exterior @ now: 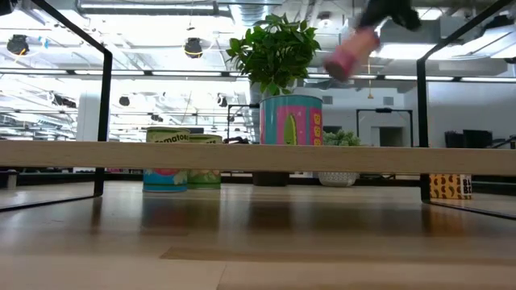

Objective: Pick and place cans onto a shelf
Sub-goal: Put the orange mix fruit can on the shelf

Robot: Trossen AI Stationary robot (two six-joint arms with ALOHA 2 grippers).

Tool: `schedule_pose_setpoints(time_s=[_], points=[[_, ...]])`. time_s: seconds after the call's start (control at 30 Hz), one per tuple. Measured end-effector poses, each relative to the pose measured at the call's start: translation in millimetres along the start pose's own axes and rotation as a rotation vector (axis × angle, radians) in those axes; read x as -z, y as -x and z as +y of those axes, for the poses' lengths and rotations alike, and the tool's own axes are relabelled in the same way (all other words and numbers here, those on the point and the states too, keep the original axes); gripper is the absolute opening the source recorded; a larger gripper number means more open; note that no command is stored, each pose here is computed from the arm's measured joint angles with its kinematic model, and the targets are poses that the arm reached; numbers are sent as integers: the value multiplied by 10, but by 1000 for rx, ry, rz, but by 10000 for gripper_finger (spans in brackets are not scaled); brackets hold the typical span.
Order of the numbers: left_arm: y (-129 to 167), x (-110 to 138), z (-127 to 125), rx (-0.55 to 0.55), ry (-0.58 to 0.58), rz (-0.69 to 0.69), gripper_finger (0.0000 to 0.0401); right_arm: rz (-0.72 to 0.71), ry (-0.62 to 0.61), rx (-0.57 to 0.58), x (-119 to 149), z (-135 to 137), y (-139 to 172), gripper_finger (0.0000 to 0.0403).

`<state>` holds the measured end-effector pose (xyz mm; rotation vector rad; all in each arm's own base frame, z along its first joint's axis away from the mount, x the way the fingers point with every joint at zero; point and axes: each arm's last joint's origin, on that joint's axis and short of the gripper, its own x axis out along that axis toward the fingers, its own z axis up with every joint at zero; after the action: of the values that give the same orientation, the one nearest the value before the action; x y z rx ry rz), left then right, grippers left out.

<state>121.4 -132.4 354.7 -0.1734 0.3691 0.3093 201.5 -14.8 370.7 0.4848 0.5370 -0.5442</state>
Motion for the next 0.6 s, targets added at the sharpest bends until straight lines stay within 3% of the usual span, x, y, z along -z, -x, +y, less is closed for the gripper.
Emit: schedule_pose_setpoints(time_s=[0.23,0.6], points=[[0,0,-1,0,-15,0,0,-117,135,-233,-13,619,-185,4],[0,2,1,-1,-20,1,0,-17,428,-307,101,1407,-788,4]])
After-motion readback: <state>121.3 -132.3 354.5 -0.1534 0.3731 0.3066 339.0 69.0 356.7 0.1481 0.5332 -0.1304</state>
